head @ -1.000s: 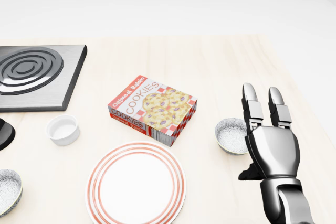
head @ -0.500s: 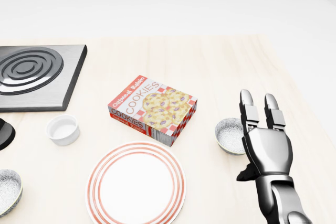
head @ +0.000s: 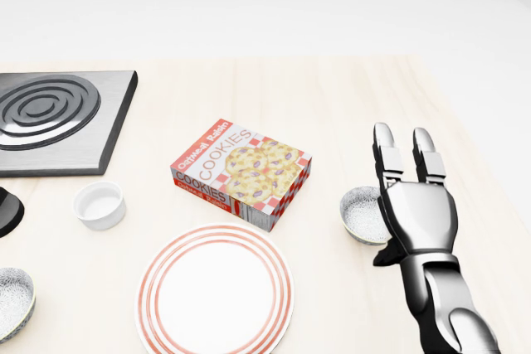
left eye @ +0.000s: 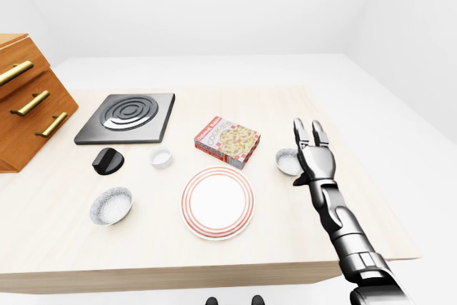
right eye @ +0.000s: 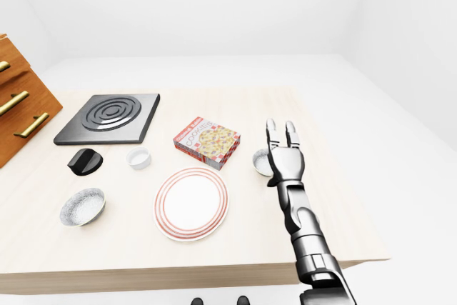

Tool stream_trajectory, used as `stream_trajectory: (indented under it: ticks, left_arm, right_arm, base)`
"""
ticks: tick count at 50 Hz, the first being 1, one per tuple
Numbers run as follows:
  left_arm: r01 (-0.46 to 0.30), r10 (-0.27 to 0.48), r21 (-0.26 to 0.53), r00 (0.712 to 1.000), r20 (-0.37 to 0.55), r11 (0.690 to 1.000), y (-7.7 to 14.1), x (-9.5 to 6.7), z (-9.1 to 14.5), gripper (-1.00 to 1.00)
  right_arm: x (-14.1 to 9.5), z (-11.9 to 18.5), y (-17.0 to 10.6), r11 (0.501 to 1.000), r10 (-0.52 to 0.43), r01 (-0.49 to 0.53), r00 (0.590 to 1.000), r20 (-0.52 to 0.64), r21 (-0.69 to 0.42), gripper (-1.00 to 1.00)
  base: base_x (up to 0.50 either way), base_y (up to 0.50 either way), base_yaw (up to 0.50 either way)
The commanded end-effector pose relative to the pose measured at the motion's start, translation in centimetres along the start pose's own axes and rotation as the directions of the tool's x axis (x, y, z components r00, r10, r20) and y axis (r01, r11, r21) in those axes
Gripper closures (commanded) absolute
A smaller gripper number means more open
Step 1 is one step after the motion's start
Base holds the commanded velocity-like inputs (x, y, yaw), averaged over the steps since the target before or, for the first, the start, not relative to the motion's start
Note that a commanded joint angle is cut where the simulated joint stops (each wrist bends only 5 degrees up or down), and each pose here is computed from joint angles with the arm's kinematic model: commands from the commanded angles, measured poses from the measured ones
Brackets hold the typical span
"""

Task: Pick the akita bowl next to the plate and place it on the plate.

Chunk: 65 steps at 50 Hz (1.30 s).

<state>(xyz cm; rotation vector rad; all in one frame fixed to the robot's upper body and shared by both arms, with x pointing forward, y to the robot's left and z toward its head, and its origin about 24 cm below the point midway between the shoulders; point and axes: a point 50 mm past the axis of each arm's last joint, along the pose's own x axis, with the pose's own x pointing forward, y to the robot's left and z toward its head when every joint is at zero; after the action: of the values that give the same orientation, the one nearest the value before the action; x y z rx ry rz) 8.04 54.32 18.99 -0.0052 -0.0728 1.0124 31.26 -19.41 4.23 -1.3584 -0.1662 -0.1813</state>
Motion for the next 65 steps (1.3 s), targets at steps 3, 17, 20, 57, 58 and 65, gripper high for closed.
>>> stream_trajectory:
  ticks: [3, 17, 20, 57, 58, 65]
  left_arm:
    - [0.000, 0.000, 0.000, 1.000, 0.001, 1.000, 0.0, 0.0, 0.1, -1.00]
    - [-0.002, 0.002, 0.001, 1.000, 0.005, 1.000, 0.0, 0.0, 0.2, -1.00]
    - [-0.002, 0.002, -0.001, 1.000, -0.002, 1.000, 0.0, 0.0, -0.1, -1.00]
    - [-0.005, 0.005, 0.002, 1.000, 0.003, 1.000, 0.1, 0.0, 0.2, -1.00]
    - [-0.005, 0.005, 0.001, 1.000, 0.001, 1.000, 0.0, 0.0, 0.1, -1.00]
    - [-0.005, 0.005, 0.003, 1.000, 0.007, 1.000, 0.1, 0.0, 0.3, -1.00]
  right_arm:
    - [1.1, 1.0, -0.4, 1.000, -0.009, 0.009, 0.999, 0.034, -0.010, -1.00]
    - [1.5, 0.9, 0.6, 0.999, 0.013, -0.012, 1.000, 0.026, -0.031, -1.00]
    - [1.4, 0.5, 1.1, 0.999, 0.024, -0.023, 1.000, 0.015, -0.041, -1.00]
    - [1.6, -1.2, 4.4, 0.962, 0.243, -0.251, 0.967, -0.079, -0.110, -1.00]
    - [1.6, -1.1, 4.4, 0.961, 0.245, -0.253, 0.966, -0.079, -0.111, -1.00]
    - [1.8, -0.9, 4.6, 0.956, 0.260, -0.268, 0.963, -0.074, -0.119, -1.00]
  base:
    - [0.00, 0.00, 0.00]
    - [0.00, 0.00, 0.00]
    - [0.00, 0.00, 0.00]
    - [0.00, 0.00, 0.00]
    - [0.00, 0.00, 0.00]
    - [0.00, 0.00, 0.00]
